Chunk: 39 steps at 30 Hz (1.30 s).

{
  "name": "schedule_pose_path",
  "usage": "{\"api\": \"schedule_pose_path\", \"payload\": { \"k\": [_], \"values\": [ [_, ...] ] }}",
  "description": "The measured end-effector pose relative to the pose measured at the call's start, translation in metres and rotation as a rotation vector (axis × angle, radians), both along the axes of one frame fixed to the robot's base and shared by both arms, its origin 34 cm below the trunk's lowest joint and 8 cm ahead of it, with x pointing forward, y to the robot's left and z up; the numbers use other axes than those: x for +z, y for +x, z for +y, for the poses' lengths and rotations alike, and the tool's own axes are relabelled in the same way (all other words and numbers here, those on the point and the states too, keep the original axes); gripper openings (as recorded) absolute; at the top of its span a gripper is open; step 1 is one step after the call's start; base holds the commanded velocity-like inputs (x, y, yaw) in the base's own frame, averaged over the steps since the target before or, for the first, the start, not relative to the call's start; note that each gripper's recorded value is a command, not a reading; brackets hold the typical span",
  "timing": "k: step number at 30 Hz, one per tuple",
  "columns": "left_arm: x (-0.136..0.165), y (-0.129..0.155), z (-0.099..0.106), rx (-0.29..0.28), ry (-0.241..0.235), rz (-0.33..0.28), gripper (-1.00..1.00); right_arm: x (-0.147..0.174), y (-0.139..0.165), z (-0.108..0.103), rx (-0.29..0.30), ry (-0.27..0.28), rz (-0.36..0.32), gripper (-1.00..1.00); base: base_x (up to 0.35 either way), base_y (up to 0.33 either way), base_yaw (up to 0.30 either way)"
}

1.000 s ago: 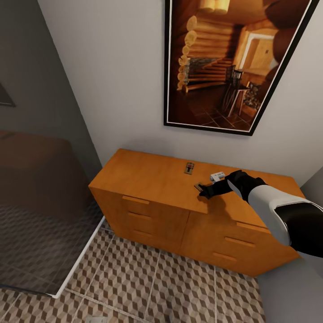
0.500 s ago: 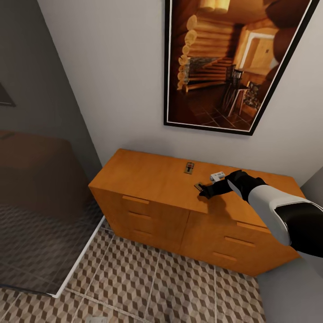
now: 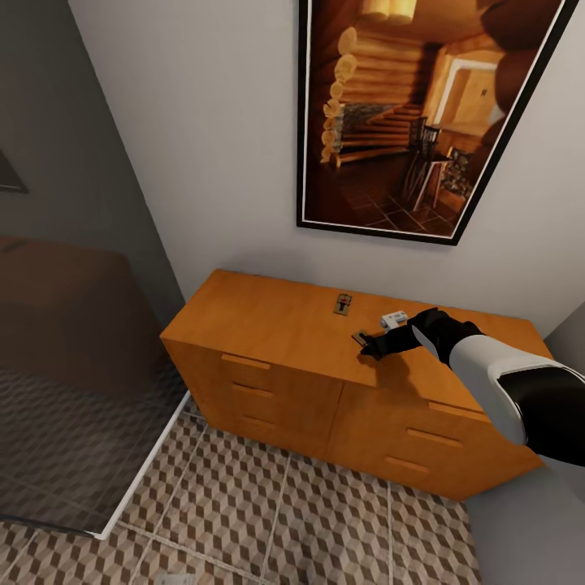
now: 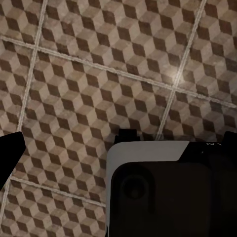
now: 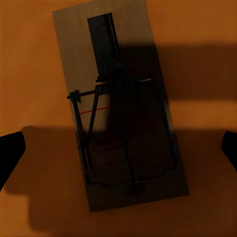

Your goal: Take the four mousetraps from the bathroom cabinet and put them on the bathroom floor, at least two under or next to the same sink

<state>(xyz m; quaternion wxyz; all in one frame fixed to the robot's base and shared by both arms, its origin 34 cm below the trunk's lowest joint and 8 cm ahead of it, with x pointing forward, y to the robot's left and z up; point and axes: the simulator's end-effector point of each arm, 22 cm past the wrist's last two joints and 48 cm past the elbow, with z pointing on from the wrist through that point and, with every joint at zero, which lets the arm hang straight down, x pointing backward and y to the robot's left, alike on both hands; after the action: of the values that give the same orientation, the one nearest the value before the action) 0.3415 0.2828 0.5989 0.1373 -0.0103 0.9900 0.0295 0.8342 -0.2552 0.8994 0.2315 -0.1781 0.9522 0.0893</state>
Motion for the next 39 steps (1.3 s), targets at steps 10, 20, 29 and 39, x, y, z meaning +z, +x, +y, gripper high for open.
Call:
{"api": "schedule_pose_path", "payload": {
  "k": [10, 20, 29, 39],
  "values": [
    [0.0000, 0.0000, 0.0000, 0.000, 0.000, 0.000, 1.00, -0.0002, -0.0002, 0.0003, 0.005, -0.004, -0.001, -1.00, 0.000, 0.000, 0.000],
    [0.0000, 0.0000, 0.0000, 0.000, 0.000, 0.000, 1.00, 0.0001, 0.0000, 0.0011, 0.001, 0.003, 0.000, -1.00, 0.000, 0.000, 0.000],
    [0.0000, 0.0000, 0.0000, 0.000, 0.000, 0.000, 1.00, 0.0001, -0.0001, 0.0013, 0.002, 0.002, 0.000, -1.00, 0.000, 0.000, 0.000],
    [0.0000, 0.0000, 0.0000, 0.000, 0.000, 0.000, 1.00, 0.0004, 0.0003, 0.0012, -0.005, 0.009, 0.000, -1.00, 0.000, 0.000, 0.000]
  ]
}}
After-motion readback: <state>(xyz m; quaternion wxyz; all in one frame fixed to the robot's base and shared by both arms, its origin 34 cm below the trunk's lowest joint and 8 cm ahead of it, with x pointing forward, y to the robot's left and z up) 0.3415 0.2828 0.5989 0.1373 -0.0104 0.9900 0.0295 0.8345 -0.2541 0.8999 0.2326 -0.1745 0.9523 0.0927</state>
